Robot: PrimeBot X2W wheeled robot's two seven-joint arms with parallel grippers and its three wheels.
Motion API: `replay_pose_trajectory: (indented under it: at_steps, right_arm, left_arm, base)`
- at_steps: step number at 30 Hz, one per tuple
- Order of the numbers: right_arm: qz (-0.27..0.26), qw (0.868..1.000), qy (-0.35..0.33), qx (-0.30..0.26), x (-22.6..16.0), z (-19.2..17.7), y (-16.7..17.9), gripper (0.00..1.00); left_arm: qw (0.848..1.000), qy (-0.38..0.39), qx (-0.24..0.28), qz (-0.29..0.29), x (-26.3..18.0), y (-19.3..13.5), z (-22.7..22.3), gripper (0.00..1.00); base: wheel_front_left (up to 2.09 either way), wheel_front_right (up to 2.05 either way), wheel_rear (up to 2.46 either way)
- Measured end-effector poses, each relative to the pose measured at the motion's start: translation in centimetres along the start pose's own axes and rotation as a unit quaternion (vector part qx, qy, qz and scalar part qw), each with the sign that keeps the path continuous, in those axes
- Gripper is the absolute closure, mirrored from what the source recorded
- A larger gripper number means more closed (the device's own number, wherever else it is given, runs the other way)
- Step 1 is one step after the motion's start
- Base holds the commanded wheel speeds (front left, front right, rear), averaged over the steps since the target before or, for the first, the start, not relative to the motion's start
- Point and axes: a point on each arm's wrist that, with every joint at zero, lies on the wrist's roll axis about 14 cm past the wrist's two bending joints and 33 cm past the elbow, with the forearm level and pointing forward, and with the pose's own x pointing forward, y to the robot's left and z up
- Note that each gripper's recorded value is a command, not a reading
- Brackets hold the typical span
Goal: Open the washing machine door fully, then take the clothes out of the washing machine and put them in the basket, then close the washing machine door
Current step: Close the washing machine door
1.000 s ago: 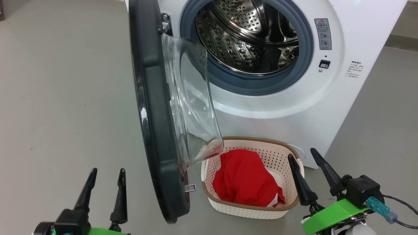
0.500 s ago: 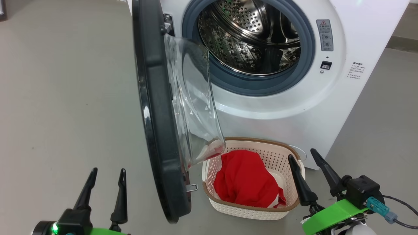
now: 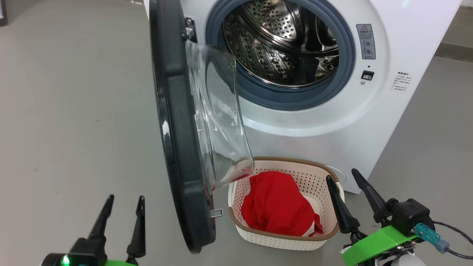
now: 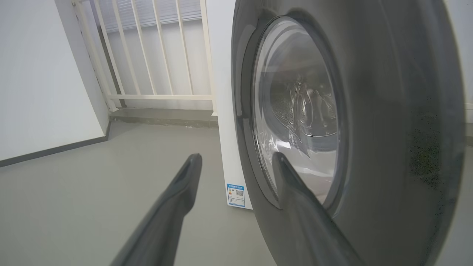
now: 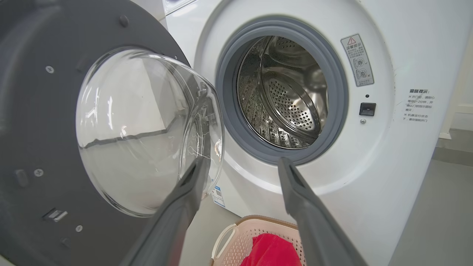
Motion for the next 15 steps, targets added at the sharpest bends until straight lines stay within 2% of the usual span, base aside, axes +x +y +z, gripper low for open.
replay_pose_trajectory:
  at_steps: [1,2,4,6,8,10,12,15]
  right_arm:
    - [0.000,1.000,0.000,0.000,0.0,0.0,0.0,0.00]
    - [0.000,1.000,0.000,0.000,0.0,0.0,0.0,0.00]
    - [0.000,1.000,0.000,0.000,0.0,0.0,0.1,0.00]
    - [0.001,1.000,0.000,-0.001,0.0,0.1,0.1,0.00]
    - [0.002,1.000,-0.001,-0.001,0.0,0.1,0.2,0.00]
    - [0.003,1.000,-0.001,-0.002,0.0,0.2,0.3,0.00]
    - [0.004,1.000,-0.002,-0.002,0.0,0.2,0.3,0.00]
    - [0.004,1.000,-0.001,-0.003,-0.1,0.2,0.3,0.00]
  left_arm:
    - [1.000,0.006,0.000,0.000,-0.1,0.0,-0.4,0.76]
    - [1.000,0.010,-0.004,0.002,-0.2,0.1,-0.6,1.00]
    - [0.999,0.018,-0.038,0.009,-0.4,0.4,-1.2,1.00]
    - [0.994,0.008,-0.108,0.029,-0.1,1.0,-0.8,1.00]
    - [0.978,-0.015,-0.202,0.050,0.6,1.8,0.2,1.00]
    - [0.953,-0.037,-0.292,0.065,1.3,2.3,1.1,1.00]
    - [0.918,-0.052,-0.387,0.072,1.9,2.5,1.6,1.00]
    - [0.863,-0.057,-0.497,0.062,2.8,2.4,2.6,1.00]
  base:
    - [0.00,0.00,0.00]
    - [0.00,0.00,0.00]
    - [0.00,0.00,0.00]
    - [0.00,0.00,0.00]
    - [0.00,0.00,0.00]
    - [0.00,0.00,0.00]
    - [0.00,0.00,0.00]
    - [0.00,0.00,0.00]
